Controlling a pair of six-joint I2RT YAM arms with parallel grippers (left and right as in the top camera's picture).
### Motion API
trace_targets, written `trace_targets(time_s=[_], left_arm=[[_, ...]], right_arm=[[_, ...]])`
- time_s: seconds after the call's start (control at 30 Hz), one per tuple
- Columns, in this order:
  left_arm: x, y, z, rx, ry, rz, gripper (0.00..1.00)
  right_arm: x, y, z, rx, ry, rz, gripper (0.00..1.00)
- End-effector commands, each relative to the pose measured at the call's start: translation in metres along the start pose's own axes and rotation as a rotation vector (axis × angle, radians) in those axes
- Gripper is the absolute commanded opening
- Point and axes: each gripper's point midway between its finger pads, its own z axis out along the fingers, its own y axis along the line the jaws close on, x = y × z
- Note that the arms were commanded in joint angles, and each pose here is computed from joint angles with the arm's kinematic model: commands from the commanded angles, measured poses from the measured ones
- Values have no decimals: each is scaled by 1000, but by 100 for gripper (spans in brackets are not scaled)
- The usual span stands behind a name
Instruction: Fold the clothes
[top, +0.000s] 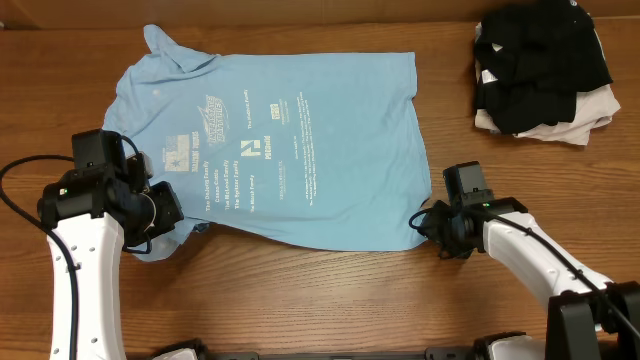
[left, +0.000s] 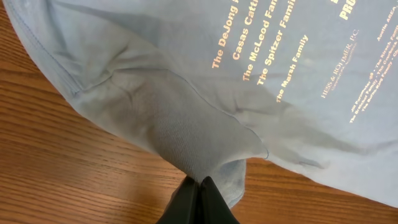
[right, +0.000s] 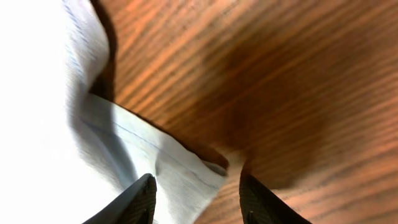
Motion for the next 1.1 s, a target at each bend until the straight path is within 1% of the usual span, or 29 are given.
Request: trace_targets(time_s=[0.0, 0.13, 0.23, 0.33, 0.4, 0.43, 0.47, 0.53, 0.57, 0.7, 0.87, 1.0, 1.07], left_arm=[[-7, 0, -6, -8, -31, 24, 4], [-7, 0, -6, -8, -31, 24, 4], [-7, 0, -6, -8, -31, 24, 4], [-7, 0, -6, -8, -32, 24, 4], [-7, 0, -6, -11, -32, 24, 4], [-7, 1, -6, -11, -34, 25, 4], [-8, 0, -6, -10, -37, 25, 4], [-10, 0, -6, -10, -43, 26, 4], [-10, 0, -6, -11, -43, 26, 4], [-9, 4, -6, -30, -41, 30, 4], [-4, 5, -6, -37, -21, 74, 4], [-4, 5, -6, -37, -21, 74, 4], [-4, 5, -6, -37, -20, 74, 4]], right_arm=[[9, -11, 11, 29, 12, 5, 47], [13, -17, 18, 50, 33, 8, 45], [17, -19, 23, 61, 59, 11, 39], [21, -19, 25, 61, 78, 11, 27], [21, -19, 25, 60, 78, 12, 25], [20, -19, 25, 61, 77, 12, 21], [20, -20, 25, 63, 75, 12, 18], [19, -22, 24, 75, 77, 17, 7], [18, -24, 21, 87, 81, 28, 4], [6, -29, -5, 138, 102, 45, 4], [-15, -36, -61, 181, 135, 47, 4], [-26, -43, -100, 172, 186, 40, 4], [-29, -44, -111, 158, 199, 37, 4]])
